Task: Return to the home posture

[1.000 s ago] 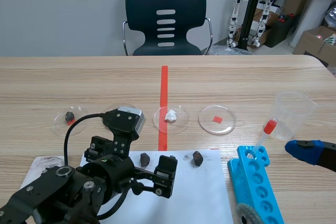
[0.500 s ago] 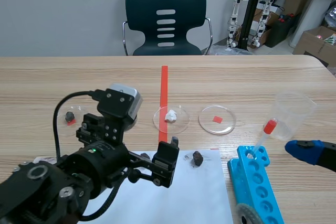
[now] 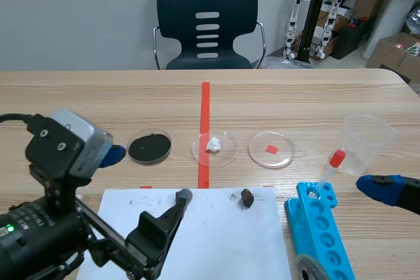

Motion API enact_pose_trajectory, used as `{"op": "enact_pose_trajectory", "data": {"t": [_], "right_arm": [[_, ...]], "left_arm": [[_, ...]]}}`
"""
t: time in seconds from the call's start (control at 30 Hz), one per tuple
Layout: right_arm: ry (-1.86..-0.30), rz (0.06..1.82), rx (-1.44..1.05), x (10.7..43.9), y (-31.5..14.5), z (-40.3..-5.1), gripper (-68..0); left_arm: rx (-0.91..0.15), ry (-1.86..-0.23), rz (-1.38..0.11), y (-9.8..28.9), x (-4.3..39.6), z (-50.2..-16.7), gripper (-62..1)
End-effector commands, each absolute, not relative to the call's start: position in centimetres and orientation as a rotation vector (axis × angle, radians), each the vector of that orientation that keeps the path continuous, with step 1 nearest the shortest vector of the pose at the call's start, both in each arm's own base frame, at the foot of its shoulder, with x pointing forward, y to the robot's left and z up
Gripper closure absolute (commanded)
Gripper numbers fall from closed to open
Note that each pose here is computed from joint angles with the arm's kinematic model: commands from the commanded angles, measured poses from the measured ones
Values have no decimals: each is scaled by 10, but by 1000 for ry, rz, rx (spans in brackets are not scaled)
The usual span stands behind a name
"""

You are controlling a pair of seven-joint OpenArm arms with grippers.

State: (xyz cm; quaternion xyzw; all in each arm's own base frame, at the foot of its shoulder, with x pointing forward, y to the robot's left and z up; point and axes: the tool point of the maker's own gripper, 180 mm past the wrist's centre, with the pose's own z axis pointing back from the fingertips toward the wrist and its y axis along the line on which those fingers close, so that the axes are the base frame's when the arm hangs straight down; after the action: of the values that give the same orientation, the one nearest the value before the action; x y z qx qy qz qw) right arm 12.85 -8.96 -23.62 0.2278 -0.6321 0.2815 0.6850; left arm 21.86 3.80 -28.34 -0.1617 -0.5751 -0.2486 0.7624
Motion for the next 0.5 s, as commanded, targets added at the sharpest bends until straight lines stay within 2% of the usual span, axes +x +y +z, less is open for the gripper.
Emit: {"op": "enact_pose_trajectory", "data": {"t": [0.0,0.2,0.47], "right_arm": [[-1459,627,524,133,-86,-225,-591],[-1458,627,524,133,-86,-225,-591],[-1458,627,524,133,-86,-225,-591]], "left_arm": [[-351,-1294,-541,39,215,-270,-623],[-383,-1320,-636,38,186,-255,-623],[-401,-1382,-609,45,166,-230,-623]]}}
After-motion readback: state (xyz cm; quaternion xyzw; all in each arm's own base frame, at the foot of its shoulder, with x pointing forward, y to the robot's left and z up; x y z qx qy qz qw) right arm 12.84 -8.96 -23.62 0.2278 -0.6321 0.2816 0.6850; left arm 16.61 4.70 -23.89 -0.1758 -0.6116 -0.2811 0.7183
